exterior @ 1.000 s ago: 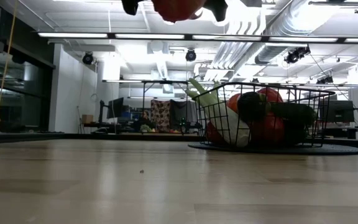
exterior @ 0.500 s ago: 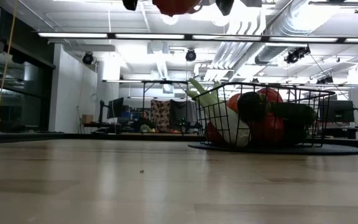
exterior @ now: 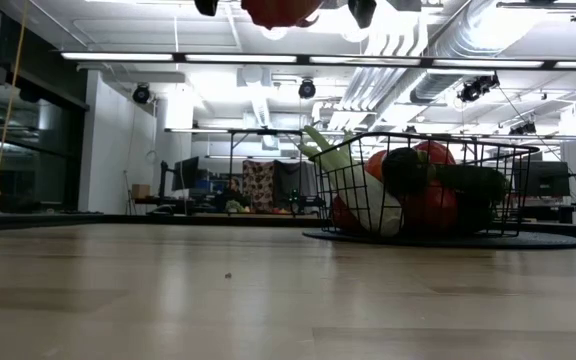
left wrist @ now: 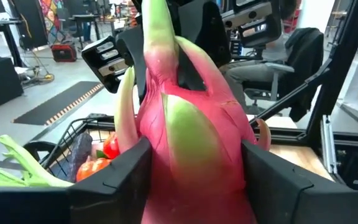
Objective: Build produce basket
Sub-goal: Put the dragon fruit into the wire basket
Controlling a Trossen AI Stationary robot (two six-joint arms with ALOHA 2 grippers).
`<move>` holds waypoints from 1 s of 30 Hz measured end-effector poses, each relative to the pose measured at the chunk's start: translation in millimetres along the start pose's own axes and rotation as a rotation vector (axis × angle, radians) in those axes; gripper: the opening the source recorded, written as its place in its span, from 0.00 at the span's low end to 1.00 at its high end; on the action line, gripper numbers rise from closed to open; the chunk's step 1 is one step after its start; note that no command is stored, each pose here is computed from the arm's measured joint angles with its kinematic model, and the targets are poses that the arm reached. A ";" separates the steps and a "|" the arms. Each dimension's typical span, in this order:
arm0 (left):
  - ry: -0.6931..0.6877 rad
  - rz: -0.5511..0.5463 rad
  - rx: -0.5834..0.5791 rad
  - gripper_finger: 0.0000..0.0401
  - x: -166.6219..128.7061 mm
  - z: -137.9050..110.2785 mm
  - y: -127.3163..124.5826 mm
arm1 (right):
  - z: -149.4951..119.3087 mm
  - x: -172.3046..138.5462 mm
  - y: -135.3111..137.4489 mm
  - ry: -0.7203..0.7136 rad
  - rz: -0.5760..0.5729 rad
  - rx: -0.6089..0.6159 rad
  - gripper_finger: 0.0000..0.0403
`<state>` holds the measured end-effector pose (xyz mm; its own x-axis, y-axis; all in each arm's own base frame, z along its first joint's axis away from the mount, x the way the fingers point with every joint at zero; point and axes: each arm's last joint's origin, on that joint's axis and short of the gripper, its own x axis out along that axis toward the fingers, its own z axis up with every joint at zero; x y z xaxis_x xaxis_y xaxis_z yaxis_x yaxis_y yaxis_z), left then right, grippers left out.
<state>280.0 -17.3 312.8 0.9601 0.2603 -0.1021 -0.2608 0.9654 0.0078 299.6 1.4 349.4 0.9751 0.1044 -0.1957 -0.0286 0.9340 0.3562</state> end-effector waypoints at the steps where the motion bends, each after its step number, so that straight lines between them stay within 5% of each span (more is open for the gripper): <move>1: -0.001 -0.003 -0.011 0.54 0.0 0.2 0.4 | 0.1 0.0 -0.3 0.000 -0.001 0.001 0.22; 9: 0.114 0.010 -0.057 0.74 -9.4 24.8 6.7 | 1.8 -22.8 -5.5 0.073 -0.052 -0.047 0.22; 15: 0.246 0.038 0.001 0.79 -47.5 57.7 20.0 | 4.4 -76.7 -10.6 0.143 -0.272 -0.060 0.22; 23: 0.044 0.129 -0.076 0.78 -107.5 82.7 43.2 | 5.9 -153.5 -4.8 0.121 -0.568 -0.036 0.22; 30: -0.074 0.156 -0.144 0.78 -129.8 79.5 52.3 | 35.6 -162.9 -5.5 0.367 -0.854 -0.160 0.22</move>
<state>149.8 1.0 405.6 0.9106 0.4117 -0.0371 -0.4130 0.9021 -0.1250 148.7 -32.9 411.8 0.5502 -0.5613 -0.6182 0.6075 0.7771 -0.1648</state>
